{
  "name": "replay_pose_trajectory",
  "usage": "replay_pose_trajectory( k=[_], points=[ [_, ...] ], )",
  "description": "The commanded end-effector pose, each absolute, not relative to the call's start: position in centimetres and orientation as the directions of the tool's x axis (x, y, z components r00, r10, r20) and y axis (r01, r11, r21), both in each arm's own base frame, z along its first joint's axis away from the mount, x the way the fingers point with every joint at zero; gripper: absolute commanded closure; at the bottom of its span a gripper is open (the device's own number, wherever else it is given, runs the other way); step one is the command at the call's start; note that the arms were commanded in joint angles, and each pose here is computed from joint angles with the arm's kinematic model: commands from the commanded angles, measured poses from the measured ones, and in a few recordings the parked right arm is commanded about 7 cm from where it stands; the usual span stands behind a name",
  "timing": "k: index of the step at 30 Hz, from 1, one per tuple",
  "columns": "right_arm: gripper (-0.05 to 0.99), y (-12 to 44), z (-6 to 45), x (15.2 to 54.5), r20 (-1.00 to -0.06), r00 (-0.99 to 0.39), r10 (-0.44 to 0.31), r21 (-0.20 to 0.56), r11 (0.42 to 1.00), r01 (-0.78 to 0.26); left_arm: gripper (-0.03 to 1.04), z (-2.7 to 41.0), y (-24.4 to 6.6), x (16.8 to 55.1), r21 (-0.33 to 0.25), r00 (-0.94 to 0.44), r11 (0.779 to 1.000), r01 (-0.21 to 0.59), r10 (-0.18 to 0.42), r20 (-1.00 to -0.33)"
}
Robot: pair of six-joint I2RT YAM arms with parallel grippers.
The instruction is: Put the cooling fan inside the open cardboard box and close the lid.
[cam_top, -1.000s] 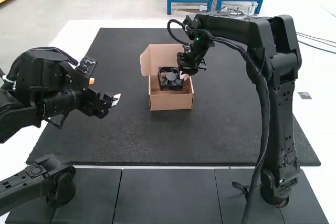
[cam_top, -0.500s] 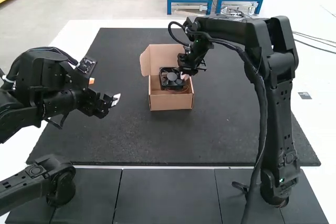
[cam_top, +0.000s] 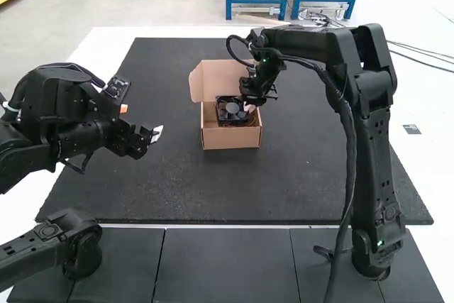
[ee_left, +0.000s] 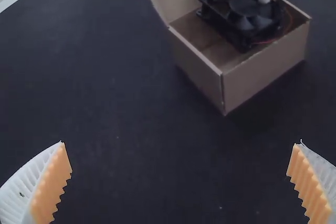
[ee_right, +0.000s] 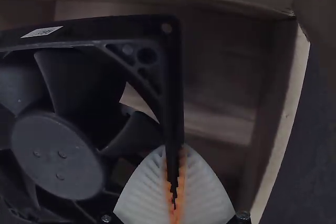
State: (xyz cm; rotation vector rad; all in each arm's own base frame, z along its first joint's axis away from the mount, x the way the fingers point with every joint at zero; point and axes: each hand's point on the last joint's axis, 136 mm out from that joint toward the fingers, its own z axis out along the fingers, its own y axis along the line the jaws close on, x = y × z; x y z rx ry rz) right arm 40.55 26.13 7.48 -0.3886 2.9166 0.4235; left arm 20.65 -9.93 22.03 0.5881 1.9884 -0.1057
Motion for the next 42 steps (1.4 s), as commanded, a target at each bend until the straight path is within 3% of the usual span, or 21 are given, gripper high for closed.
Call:
replay_pose_trajectory(
  k=[1, 25, 28, 33, 37, 42],
  points=[
    [0.95, 26.1, 7.6, 41.4, -0.216, -0.947, -0.237, 0.259, 0.921, -0.290, 0.04, 22.6, -9.8, 20.9, 0.187, -0.348, 0.880, 0.436, 0.357, -0.867],
    [0.91, 27.0, 5.6, 41.2, -0.186, -0.950, -0.251, 0.286, 0.911, -0.296, 0.04, 22.7, -9.8, 21.1, 0.186, -0.342, 0.883, 0.430, 0.350, -0.872],
    [0.70, 26.9, 5.5, 41.3, -0.186, -0.947, -0.261, 0.285, 0.908, -0.306, 0.04, 22.8, -9.8, 21.1, 0.185, -0.338, 0.884, 0.430, 0.348, -0.874],
    [0.51, 26.4, 5.9, 41.4, -0.192, -0.945, -0.265, 0.285, 0.907, -0.311, 0.04, 22.7, -9.9, 21.2, 0.186, -0.333, 0.884, 0.429, 0.346, -0.877],
    [0.43, 26.2, 7.5, 41.8, -0.224, -0.942, -0.252, 0.298, 0.902, -0.312, 0.04, 22.8, -10.0, 21.3, 0.185, -0.329, 0.884, 0.430, 0.345, -0.879],
    [0.43, 26.6, 11.3, 42.4, -0.311, -0.921, -0.236, 0.329, 0.882, -0.337, 0.04, 22.9, -10.1, 21.4, 0.185, -0.327, 0.883, 0.431, 0.344, -0.880]
  ],
)
